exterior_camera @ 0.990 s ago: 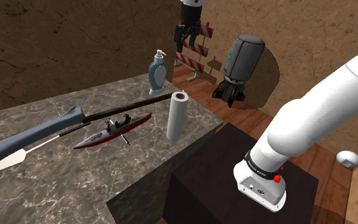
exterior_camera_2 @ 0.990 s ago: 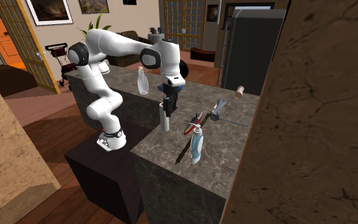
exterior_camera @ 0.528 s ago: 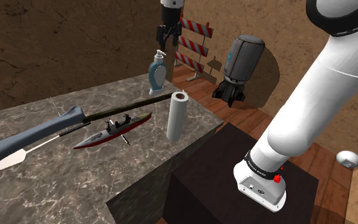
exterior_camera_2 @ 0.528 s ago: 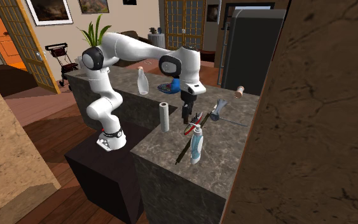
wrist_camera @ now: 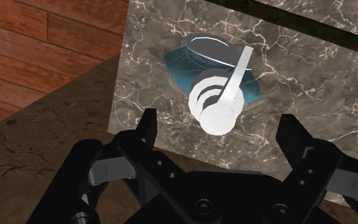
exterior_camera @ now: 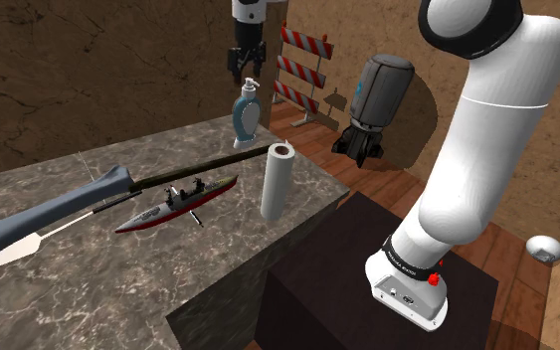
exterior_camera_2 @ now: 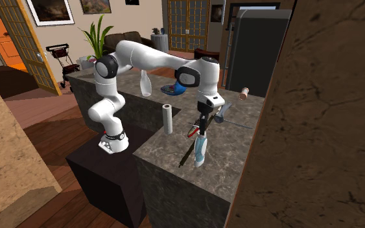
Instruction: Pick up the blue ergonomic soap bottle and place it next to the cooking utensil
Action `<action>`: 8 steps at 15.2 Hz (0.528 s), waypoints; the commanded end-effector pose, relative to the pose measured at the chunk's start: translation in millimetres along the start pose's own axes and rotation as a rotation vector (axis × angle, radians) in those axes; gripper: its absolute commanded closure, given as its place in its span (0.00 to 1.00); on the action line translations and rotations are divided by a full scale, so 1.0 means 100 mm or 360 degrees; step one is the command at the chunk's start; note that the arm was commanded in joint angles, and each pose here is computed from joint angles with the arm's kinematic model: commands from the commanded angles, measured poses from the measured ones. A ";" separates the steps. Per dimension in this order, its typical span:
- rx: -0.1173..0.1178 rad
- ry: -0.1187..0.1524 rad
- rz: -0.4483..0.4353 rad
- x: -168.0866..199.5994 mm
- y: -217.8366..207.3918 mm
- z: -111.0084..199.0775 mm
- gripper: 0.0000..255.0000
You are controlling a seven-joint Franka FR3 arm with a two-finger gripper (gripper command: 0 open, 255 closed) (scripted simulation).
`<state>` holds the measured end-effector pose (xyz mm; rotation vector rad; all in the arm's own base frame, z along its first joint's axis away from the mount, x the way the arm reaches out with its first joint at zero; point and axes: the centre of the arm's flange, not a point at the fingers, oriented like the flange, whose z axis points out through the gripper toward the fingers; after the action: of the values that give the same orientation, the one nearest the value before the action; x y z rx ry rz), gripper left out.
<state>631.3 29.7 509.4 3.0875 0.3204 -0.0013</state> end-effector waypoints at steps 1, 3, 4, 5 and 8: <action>0.0000 0.0001 0.0000 0.01 0.00 0.12 0.00; 0.0000 0.0001 0.0000 0.01 0.00 0.23 0.00; 0.0000 0.0001 0.0000 0.01 0.00 0.26 0.00; 0.0000 0.0001 0.0000 0.01 0.00 0.26 0.00; 0.0000 0.0001 0.0000 0.01 0.00 0.26 0.00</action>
<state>631.9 29.3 483.8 3.0875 0.3204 -0.0010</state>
